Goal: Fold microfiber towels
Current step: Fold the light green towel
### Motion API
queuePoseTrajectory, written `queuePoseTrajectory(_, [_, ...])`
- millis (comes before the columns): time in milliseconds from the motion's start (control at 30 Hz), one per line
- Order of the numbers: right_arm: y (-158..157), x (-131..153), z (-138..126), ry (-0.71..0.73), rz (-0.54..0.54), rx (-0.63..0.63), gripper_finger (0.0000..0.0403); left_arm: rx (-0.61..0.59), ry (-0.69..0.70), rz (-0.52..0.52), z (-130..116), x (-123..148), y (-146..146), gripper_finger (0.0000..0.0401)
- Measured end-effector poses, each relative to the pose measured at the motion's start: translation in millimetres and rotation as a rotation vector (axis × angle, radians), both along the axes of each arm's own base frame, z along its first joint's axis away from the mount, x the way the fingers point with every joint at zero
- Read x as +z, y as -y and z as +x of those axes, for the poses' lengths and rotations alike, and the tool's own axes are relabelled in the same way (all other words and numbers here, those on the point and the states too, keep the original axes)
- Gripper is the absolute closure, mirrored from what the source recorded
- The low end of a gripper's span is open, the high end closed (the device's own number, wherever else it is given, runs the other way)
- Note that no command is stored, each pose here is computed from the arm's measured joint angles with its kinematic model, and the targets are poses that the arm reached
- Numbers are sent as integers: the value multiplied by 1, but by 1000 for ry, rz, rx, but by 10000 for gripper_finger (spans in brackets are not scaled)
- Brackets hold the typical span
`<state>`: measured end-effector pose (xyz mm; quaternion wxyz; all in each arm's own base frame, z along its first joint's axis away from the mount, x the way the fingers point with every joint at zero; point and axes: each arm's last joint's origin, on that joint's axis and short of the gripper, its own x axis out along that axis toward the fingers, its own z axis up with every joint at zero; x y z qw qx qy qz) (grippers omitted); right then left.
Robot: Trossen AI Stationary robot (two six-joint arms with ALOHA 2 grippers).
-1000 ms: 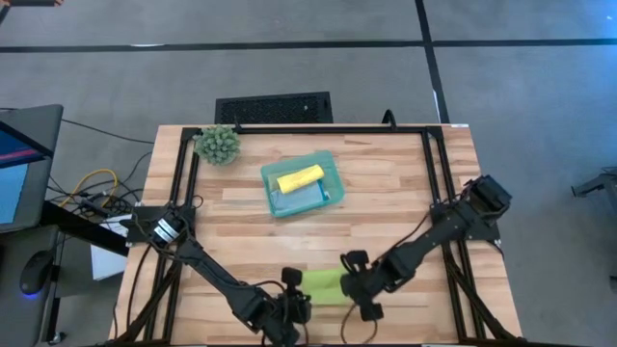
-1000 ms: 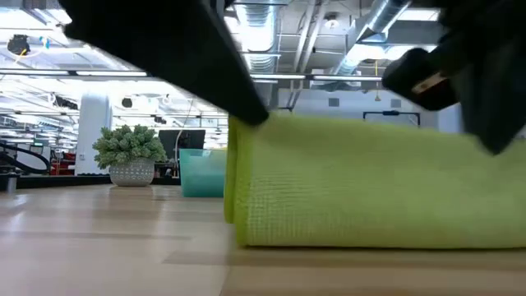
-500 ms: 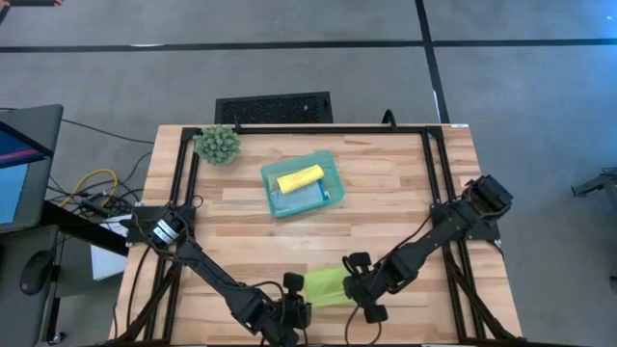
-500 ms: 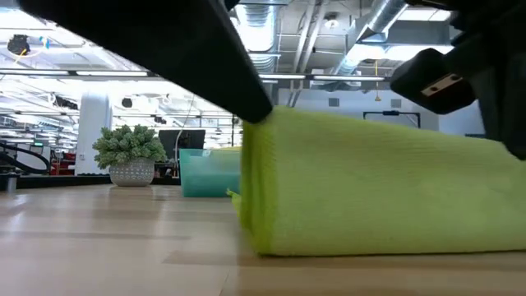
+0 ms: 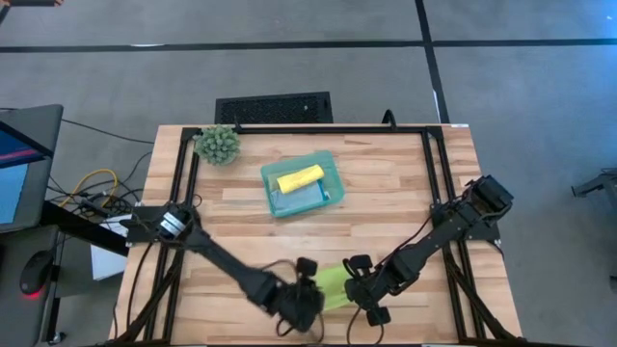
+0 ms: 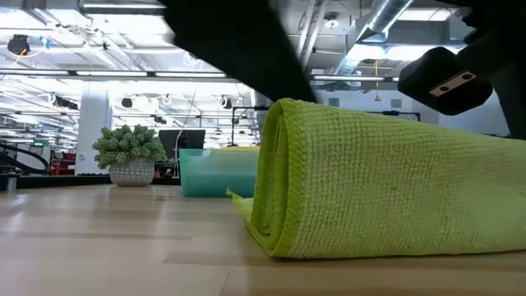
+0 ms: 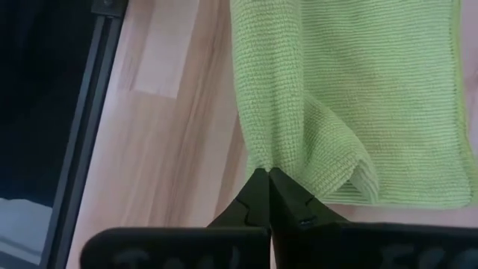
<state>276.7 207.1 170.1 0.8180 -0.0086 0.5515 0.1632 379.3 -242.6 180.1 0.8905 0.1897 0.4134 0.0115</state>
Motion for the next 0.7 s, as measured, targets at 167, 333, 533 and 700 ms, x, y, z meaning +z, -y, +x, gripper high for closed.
queuePoseTrajectory(167, [-3,0,-2,-7,12,15,389,-84,-31,-133,16,-18,-25,378])
queuePoseTrajectory(333, [-6,0,-5,-13,20,32,390,-83,-101,-185,8,-39,-34,399])
queuePoseTrajectory(533, [-10,1,-7,-31,49,56,389,-94,-56,-219,5,-51,-36,398])
queuePoseTrajectory(700, [-15,12,-2,-4,75,56,394,-113,-36,-246,3,-56,-34,400])
